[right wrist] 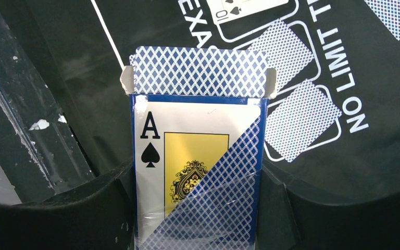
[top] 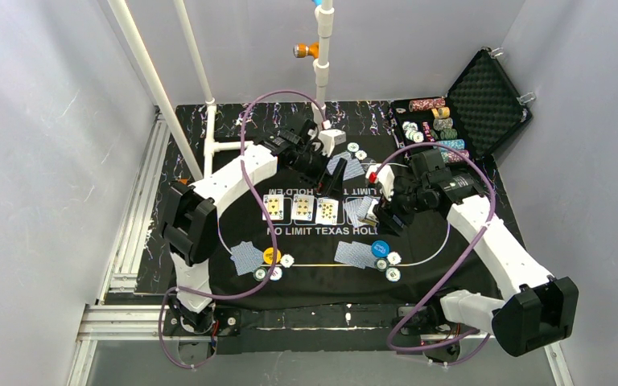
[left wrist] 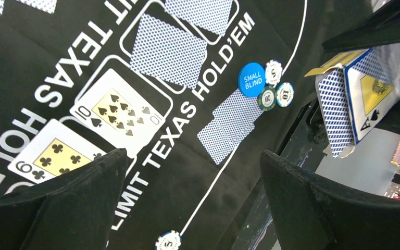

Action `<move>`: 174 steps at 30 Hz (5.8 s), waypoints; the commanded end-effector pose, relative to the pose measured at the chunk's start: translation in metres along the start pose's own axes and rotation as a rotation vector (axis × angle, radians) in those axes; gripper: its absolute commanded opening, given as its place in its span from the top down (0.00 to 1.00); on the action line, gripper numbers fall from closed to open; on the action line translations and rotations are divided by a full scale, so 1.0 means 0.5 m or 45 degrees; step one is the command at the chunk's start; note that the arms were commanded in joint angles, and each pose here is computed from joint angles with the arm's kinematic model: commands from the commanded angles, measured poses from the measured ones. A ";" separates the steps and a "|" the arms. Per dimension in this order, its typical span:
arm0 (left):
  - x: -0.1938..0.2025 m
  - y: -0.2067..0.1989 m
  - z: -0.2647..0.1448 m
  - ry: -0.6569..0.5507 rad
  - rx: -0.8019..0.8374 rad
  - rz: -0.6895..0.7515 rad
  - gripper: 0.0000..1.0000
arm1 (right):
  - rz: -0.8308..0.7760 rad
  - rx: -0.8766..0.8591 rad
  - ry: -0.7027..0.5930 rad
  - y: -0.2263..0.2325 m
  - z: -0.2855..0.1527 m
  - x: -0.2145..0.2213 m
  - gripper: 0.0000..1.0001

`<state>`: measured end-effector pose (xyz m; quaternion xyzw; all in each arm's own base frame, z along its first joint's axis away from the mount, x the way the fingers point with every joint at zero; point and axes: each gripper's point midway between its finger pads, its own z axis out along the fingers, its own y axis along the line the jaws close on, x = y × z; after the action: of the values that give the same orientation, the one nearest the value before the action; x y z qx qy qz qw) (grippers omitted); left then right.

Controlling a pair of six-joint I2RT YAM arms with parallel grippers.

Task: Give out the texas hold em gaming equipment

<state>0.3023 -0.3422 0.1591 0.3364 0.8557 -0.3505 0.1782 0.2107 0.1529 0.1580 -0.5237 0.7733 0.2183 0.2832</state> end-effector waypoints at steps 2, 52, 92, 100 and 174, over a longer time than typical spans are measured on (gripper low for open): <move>0.035 -0.033 0.001 0.042 -0.081 0.056 0.02 | -0.067 -0.038 -0.115 0.001 -0.013 -0.066 0.99; 0.017 -0.123 -0.054 -0.016 0.303 -0.009 0.01 | -0.151 0.022 -0.174 0.014 -0.010 -0.070 0.99; 0.012 -0.262 0.002 0.075 0.828 -0.459 1.00 | -0.182 -0.046 -0.227 0.029 -0.017 -0.099 0.37; 0.008 -0.257 0.003 0.061 0.791 -0.492 1.00 | -0.198 0.011 -0.184 0.014 -0.016 -0.102 0.22; 0.057 0.027 -0.149 -0.265 -0.194 0.135 0.02 | 0.520 0.548 0.103 -0.374 -0.038 0.317 0.85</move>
<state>0.2795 -0.2853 0.1767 0.3120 0.8480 -0.3388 0.2621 0.3146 -0.0259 0.0679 -0.2969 0.9059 0.1040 0.2835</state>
